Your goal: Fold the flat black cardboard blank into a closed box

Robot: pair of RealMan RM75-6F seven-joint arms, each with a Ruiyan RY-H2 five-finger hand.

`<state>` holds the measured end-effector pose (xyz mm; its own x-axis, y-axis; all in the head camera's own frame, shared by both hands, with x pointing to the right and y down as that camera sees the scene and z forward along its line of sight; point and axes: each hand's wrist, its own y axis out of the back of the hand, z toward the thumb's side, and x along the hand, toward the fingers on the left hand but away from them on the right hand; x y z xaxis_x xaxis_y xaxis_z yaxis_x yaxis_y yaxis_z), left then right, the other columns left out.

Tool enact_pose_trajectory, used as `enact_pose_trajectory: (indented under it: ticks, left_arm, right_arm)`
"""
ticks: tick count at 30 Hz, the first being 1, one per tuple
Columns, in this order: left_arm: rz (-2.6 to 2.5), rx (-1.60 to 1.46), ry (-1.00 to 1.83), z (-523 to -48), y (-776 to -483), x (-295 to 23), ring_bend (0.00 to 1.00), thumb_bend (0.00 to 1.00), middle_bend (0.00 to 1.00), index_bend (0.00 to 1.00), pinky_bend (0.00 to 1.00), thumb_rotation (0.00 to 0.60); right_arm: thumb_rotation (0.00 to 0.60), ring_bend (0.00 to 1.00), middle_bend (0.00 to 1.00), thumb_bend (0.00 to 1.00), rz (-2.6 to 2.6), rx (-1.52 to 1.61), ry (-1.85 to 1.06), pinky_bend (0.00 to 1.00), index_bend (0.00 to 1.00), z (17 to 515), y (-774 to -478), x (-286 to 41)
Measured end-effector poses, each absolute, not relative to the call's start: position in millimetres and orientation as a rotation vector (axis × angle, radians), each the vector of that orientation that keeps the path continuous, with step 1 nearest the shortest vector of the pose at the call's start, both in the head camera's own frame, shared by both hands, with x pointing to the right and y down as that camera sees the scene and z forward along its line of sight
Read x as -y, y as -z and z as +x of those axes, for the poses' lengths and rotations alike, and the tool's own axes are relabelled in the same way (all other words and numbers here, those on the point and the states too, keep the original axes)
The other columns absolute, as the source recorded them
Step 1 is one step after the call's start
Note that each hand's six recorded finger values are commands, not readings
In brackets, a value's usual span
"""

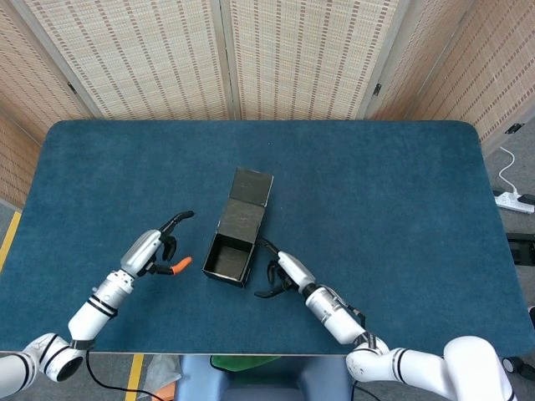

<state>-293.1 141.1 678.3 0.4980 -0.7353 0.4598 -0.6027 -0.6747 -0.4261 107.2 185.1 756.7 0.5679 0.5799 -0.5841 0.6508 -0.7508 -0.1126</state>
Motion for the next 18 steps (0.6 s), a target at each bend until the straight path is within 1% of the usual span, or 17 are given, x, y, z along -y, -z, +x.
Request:
enact_pose_trajectory:
  ticks: [3, 5, 7, 10, 15, 18]
  left_arm:
    - [-2.593, -1.141, 1.006, -297.0, -690.6, -148.2, 0.69, 0.26, 0.07, 0.00, 0.76, 0.600]
    - [-2.626, -1.126, 1.069, -300.4, -701.2, -153.3, 0.68, 0.25, 0.04, 0.00, 0.76, 0.600]
    - [-2.642, -1.111, 1.122, -303.9, -712.0, -156.2, 0.67, 0.24, 0.01, 0.00, 0.76, 0.600]
    - [-2.668, -1.113, 1.176, -306.0, -726.9, -157.5, 0.67, 0.24, 0.00, 0.00, 0.77, 0.600]
    - [-2.767, -1.152, 1.188, -294.6, -742.1, -157.9, 0.67, 0.24, 0.00, 0.00, 0.77, 0.600]
    - [-2.820, -1.127, 1.176, -282.8, -749.7, -156.1, 0.67, 0.24, 0.00, 0.00, 0.77, 0.600]
  right_arm:
    - [0.600, 0.61, 0.01, 0.00, 2.666, -1.091, 0.932, 1.00, 0.00, 122.9, -749.3, -180.4]
    - [0.600, 0.61, 0.02, 0.00, 2.663, -1.115, 0.917, 1.00, 0.00, 131.9, -741.2, -176.1]
    - [0.600, 0.61, 0.05, 0.00, 2.670, -1.151, 0.889, 1.00, 0.00, 143.3, -727.0, -167.8]
    - [0.600, 0.61, 0.07, 0.00, 2.677, -1.216, 0.836, 1.00, 0.00, 159.8, -700.3, -150.3]
    - [0.600, 0.61, 0.09, 0.00, 2.675, -1.335, 0.753, 1.00, 0.00, 184.2, -650.7, -113.3]
    - [0.600, 0.61, 0.09, 0.00, 2.647, -1.395, 0.729, 1.00, 0.00, 193.2, -636.0, -98.9]
